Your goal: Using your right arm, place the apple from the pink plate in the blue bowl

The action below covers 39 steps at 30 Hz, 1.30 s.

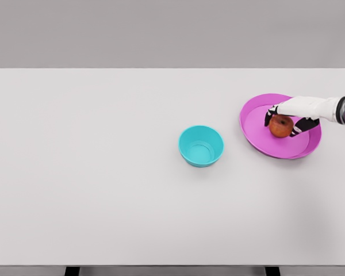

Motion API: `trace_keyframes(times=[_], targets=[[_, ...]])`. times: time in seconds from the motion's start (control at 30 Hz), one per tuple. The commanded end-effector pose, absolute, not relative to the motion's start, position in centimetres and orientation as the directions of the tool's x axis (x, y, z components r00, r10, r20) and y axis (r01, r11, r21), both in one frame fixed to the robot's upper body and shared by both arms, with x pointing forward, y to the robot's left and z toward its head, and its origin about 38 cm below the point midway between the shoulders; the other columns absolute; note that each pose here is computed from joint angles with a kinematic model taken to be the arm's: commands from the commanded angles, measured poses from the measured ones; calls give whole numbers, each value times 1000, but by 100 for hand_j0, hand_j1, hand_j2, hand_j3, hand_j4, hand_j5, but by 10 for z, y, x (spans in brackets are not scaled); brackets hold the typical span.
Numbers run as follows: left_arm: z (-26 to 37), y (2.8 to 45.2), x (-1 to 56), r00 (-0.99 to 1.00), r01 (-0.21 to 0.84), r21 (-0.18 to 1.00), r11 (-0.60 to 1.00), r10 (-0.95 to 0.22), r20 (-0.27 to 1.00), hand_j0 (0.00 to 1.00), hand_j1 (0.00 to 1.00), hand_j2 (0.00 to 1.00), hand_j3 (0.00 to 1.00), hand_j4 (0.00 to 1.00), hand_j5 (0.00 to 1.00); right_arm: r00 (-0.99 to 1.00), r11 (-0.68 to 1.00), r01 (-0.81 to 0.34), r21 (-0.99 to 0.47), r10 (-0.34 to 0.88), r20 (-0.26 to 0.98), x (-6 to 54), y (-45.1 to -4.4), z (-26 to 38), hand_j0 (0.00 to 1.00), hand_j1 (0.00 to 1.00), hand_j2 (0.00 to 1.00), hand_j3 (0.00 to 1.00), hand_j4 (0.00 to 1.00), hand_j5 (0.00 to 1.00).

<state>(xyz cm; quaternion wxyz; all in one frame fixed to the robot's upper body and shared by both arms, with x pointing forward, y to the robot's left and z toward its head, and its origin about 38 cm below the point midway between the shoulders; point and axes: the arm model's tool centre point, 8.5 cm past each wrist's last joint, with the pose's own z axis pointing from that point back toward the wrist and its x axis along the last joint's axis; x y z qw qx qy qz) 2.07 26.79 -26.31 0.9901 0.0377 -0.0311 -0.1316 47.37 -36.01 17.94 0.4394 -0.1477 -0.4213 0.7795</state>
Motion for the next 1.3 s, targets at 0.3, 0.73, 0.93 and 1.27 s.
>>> trace_keyframes(times=[0.3, 0.73, 0.93, 1.27], targets=[[-263, 268, 21, 963, 258, 83, 963, -263, 52, 100, 100, 100, 100, 100, 100, -734, -321, -408, -855, 672, 98, 460, -311, 221, 42, 42, 42, 42, 42, 42], [-263, 268, 21, 963, 258, 83, 963, -263, 52, 100, 100, 100, 100, 100, 100, -882, -374, -241, -895, 470, 41, 423, -243, 249, 43, 43, 43, 43, 43, 43], [-263, 268, 21, 963, 258, 83, 963, -263, 52, 100, 100, 100, 100, 100, 100, -909, -361, -227, -904, 413, 63, 418, -215, 244, 43, 43, 43, 43, 43, 43], [-263, 268, 21, 963, 258, 83, 963, -263, 52, 100, 100, 100, 100, 100, 100, -926, -349, -225, -910, 367, 89, 419, -179, 231, 44, 44, 44, 44, 44, 44]])
